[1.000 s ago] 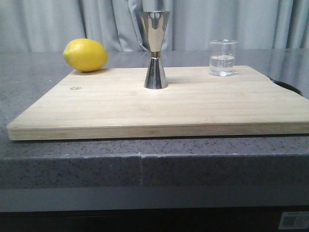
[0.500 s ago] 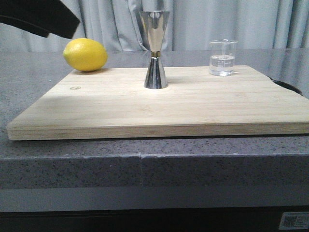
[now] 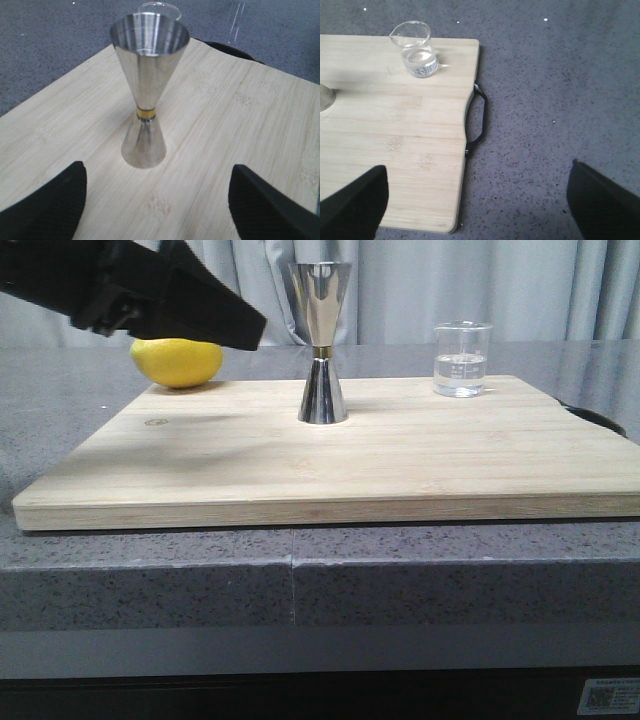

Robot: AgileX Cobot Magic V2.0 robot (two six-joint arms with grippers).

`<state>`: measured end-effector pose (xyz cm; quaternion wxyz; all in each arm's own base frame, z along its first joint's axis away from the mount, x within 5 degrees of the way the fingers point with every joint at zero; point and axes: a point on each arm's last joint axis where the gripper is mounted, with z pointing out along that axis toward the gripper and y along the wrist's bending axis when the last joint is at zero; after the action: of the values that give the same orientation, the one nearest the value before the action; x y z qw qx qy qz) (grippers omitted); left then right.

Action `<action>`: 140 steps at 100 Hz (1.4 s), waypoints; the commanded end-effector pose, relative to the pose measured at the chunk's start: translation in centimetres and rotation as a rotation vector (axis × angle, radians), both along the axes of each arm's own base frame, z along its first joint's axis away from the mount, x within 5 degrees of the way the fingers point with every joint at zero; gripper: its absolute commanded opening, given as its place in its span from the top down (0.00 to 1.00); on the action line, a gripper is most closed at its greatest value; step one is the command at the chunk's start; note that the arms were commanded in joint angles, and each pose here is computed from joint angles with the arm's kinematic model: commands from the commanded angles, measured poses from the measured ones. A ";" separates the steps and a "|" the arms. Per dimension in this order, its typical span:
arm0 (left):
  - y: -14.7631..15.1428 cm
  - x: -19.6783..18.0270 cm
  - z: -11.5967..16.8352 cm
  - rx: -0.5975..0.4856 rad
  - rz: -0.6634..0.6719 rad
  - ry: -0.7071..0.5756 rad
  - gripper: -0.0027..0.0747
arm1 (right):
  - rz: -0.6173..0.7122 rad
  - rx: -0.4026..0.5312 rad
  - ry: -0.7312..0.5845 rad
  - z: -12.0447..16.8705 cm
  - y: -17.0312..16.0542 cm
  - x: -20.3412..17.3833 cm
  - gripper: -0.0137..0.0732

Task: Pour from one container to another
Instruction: 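Move the left gripper to the steel jigger and grasp its waist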

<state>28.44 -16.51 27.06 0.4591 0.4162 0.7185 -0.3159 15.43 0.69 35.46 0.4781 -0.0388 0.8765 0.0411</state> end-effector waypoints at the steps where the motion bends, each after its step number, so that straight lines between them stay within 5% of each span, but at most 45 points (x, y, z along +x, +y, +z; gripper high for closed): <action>1: -0.9 0.6 2.2 -0.099 -0.026 -0.041 0.26 | -0.008 0.005 -0.097 1.5 -0.1 0.6 0.09; 76: -6.2 5.0 0.5 -0.155 -0.168 -0.038 0.26 | -0.014 0.004 -0.103 1.4 -0.2 1.3 0.09; 115: -6.3 5.5 -0.1 -0.141 -0.158 -0.030 0.26 | -0.015 0.003 -0.105 1.4 -0.2 1.3 0.09; 140: -6.3 5.5 -0.1 -0.141 -0.158 -0.030 0.51 | -0.015 0.003 -0.105 1.4 -0.2 1.3 0.09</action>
<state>34.44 -22.50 23.81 0.4398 0.4503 0.6831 -0.3705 16.44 0.68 35.14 0.4768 -0.0394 0.8770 0.0431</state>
